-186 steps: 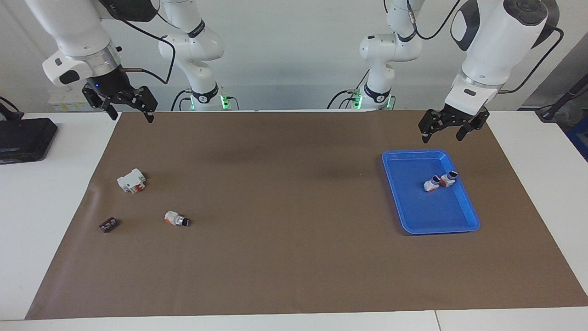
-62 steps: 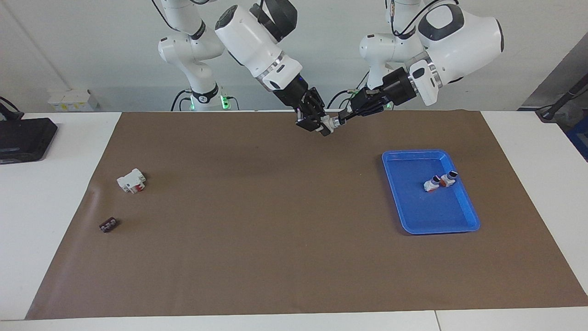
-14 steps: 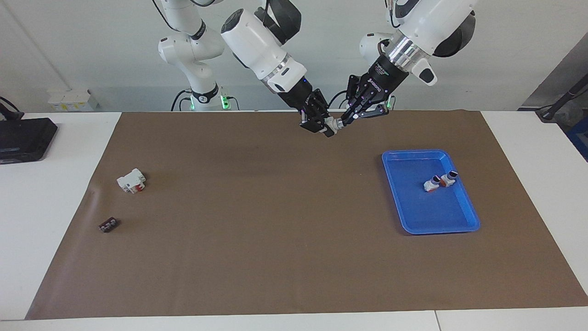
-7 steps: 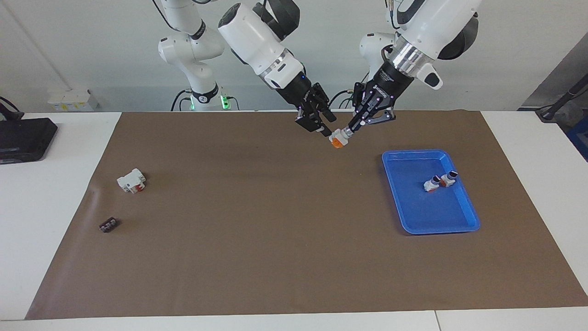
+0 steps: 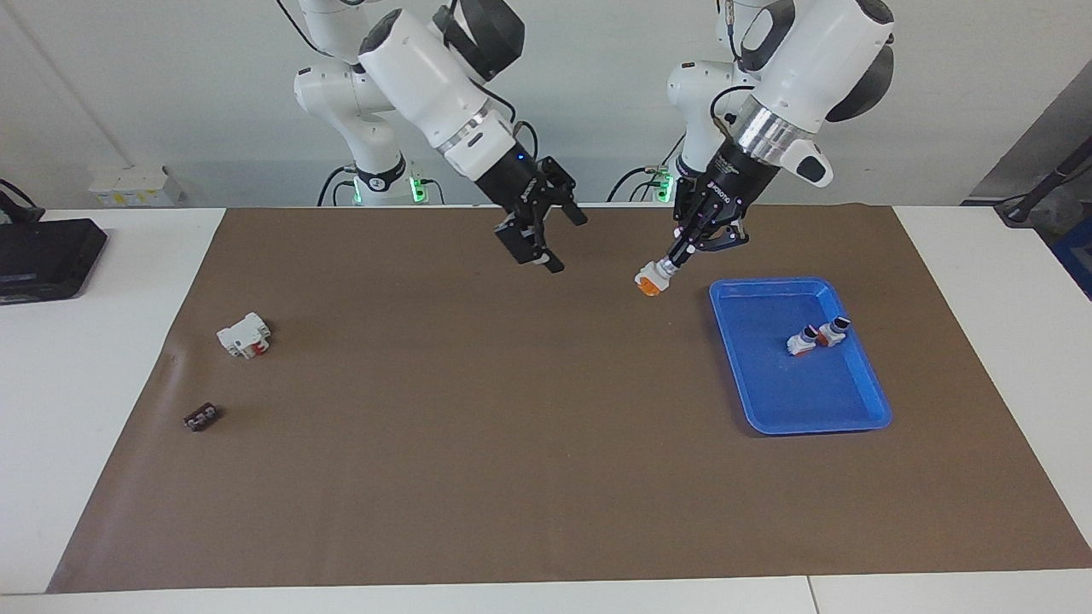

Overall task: Turn and place switch with both arms
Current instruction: 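Open the right gripper and pull it back from the switch, then lower the switch into the tray with the left gripper while the right gripper retracts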

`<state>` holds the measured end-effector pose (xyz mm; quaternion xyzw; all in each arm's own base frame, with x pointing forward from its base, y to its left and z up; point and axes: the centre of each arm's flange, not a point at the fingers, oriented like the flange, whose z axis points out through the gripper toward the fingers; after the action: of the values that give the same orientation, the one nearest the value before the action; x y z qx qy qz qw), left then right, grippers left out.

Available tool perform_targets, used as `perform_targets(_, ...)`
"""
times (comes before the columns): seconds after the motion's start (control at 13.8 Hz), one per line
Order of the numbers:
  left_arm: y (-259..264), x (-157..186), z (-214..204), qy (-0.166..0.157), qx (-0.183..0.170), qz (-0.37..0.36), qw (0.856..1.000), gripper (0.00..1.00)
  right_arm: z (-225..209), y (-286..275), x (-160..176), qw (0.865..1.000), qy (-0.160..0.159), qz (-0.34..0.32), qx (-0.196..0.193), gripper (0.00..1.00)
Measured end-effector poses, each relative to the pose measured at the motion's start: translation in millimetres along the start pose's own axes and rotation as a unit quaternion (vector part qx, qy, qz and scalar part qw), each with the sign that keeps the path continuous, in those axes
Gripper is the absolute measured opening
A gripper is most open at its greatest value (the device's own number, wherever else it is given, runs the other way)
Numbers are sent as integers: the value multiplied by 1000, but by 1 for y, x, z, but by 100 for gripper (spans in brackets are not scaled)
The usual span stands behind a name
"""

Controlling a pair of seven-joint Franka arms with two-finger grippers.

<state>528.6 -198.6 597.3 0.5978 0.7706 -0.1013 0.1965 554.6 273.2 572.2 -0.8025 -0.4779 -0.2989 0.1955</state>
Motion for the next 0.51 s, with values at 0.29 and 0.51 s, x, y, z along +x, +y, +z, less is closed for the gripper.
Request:
perform_targets(0.29,21,67,-3,37,-7,104,994,11,-46,82,-63,997,-44,52,-37,100)
perform_targets(0.51,33,121,-2,53,-2,187,981,11,-54,94,-75,989,-97,68,-84,100)
